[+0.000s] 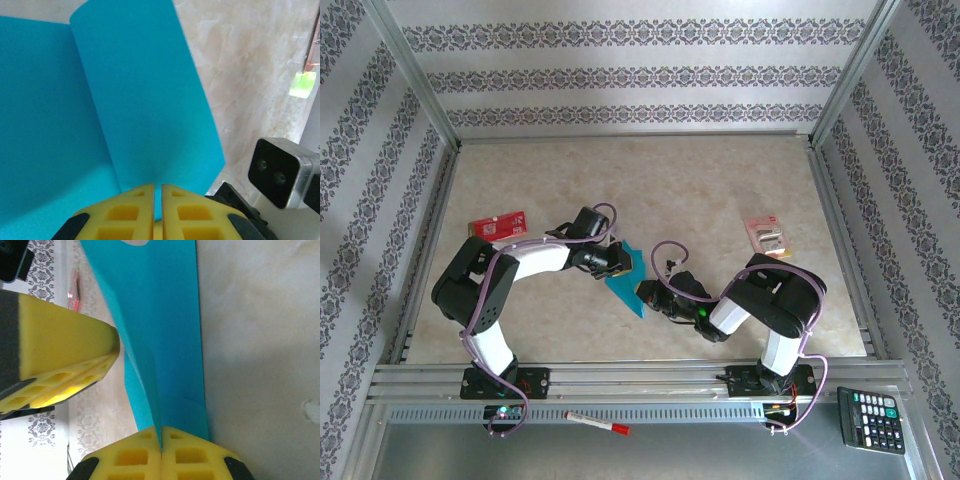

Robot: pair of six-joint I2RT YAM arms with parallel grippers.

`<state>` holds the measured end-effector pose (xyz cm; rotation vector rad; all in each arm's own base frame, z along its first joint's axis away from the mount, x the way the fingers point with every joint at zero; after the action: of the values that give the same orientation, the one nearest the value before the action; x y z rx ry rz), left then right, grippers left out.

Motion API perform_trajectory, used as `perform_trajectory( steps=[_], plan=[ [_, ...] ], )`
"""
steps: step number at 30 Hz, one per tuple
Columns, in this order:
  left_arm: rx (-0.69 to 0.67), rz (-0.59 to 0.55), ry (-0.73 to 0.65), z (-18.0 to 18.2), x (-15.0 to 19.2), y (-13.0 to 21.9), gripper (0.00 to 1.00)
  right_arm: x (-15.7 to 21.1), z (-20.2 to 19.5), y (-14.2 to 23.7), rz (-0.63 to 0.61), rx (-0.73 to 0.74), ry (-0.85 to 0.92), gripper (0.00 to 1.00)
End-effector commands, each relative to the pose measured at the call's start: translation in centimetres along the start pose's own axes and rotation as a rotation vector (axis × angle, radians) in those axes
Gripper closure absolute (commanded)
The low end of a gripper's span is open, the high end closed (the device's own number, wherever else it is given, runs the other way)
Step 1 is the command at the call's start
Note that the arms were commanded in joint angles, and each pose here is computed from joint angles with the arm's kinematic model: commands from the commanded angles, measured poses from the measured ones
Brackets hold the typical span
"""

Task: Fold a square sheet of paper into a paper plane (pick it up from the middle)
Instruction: Fourth fold the wing at the center of the table.

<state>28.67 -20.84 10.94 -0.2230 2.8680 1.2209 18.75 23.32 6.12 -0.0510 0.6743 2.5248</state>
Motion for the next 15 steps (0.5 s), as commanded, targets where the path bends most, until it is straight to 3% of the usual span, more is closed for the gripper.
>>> perform_trajectory(
  steps=[1,15],
  plan=[
    [-0.005,0.038,-0.026,-0.35,0.3,-0.48,0.88,0.98,-5.93,1.13,0.021,0.298,-0.034,1.0],
    [0.048,0.051,-0.03,-1.09,0.17,-1.07,0.86,0.93,-6.0,1.09,0.023,0.312,-0.032,1.0]
  ],
)
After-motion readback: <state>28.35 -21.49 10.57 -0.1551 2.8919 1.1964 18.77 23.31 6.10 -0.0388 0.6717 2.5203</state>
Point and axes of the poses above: each hand's point on the last joint's axis, 136 mm out from that joint toward the fingers, its own y axis back along the fingers, its own z axis along the line the jaws close on, x = y × z, the point moved 9 cm from there along y, back along the fingers, and after that the axes turned 2 degrees about -y, right-handed, at the moved point
